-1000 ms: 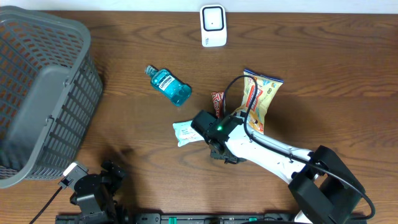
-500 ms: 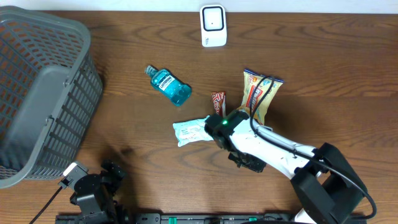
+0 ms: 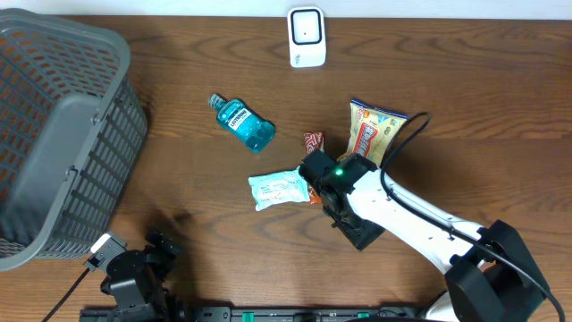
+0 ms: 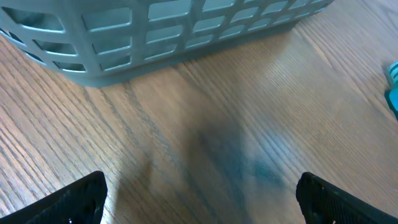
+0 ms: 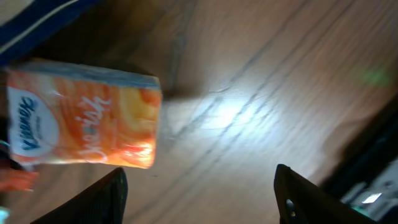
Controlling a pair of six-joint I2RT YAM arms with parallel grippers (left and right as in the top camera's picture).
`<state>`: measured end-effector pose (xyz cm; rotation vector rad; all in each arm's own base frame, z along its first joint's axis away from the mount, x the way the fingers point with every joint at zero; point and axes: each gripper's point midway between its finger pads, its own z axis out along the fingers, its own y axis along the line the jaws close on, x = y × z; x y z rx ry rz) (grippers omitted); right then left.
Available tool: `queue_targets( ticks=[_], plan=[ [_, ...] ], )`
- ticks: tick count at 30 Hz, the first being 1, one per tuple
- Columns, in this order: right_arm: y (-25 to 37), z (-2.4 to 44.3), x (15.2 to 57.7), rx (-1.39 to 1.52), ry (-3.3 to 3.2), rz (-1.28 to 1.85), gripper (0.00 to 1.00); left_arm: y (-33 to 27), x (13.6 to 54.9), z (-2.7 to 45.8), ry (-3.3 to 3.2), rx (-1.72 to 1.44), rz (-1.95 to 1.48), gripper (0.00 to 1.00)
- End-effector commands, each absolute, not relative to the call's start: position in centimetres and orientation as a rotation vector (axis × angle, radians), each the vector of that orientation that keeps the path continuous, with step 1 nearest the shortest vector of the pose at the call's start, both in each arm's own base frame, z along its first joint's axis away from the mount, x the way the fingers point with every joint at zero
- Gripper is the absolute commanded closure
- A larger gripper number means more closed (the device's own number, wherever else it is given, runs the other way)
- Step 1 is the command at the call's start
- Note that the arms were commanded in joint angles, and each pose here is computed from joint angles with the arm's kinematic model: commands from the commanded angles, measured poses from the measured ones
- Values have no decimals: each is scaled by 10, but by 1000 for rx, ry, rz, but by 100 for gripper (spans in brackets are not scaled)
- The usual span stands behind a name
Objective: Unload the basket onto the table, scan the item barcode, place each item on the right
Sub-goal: 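Close the right gripper on the orange Kleenex packet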
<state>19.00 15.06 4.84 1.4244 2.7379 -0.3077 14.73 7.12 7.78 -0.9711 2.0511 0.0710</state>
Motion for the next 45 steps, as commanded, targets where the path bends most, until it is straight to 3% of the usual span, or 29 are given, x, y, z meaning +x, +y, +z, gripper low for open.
queue_targets(
  ticks=[1,19,26,31,37,45],
  plan=[
    [146,41,187,1607,2608,-310,32,71,141,70,2087,-979,88,2],
    [137,35,215,1606,2489,-232,33,71,141,70,2087,-979,88,2],
    [136,9,218,1612,2465,-149,34,71,141,70,2087,-979,88,2],
    [127,-12,210,1663,2467,-131,48,71,141,70,2087,-979,88,2],
    [125,-12,210,1658,2477,-137,59,71,141,70,2087,-979,88,2],
    [121,-12,212,1649,2483,-148,80,71,141,70,2087,-979,88,2]
  ],
)
